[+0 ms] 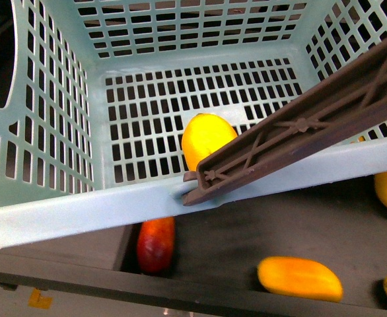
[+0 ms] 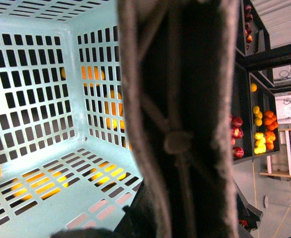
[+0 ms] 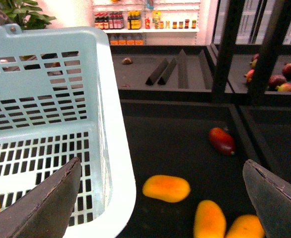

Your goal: Pick lemon and mango into basket

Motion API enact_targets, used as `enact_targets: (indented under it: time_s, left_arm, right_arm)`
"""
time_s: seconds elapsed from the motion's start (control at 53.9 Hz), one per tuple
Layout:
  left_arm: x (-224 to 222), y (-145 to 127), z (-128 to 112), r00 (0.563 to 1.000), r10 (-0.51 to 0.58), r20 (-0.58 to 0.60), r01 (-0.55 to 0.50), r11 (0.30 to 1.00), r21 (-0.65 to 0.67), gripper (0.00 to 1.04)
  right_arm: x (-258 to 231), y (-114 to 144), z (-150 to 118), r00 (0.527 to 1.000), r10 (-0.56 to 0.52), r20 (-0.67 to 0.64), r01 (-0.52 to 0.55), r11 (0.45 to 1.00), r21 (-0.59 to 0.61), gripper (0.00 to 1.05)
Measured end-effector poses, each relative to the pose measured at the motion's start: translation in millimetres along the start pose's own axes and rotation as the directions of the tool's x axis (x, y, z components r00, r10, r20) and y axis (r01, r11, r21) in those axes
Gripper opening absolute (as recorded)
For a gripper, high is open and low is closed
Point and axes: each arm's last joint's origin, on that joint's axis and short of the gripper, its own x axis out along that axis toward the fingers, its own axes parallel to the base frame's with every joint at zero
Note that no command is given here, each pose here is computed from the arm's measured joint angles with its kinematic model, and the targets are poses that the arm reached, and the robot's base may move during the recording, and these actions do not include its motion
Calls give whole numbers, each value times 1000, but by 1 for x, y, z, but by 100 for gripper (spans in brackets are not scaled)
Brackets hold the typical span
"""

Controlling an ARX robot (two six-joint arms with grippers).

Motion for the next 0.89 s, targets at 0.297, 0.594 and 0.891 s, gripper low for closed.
enact_targets:
  time_s: [0.297, 0.594, 0.891]
  left_arm:
    - [-1, 3, 4, 1000, 14, 21, -14, 1000, -6, 5]
    - [-1, 1, 2, 1000, 7, 12, -7, 1000, 0, 5]
    - [0, -1, -1, 1000, -10, -11, 10, 1000, 1, 5]
  right_arm:
    - [0, 0, 0, 1000, 4, -2, -4, 1000, 0, 96]
    - [15, -12, 13, 856, -397, -331, 446, 891, 85, 96]
    - [63, -79, 43, 786, -558, -267, 615, 750, 244, 96]
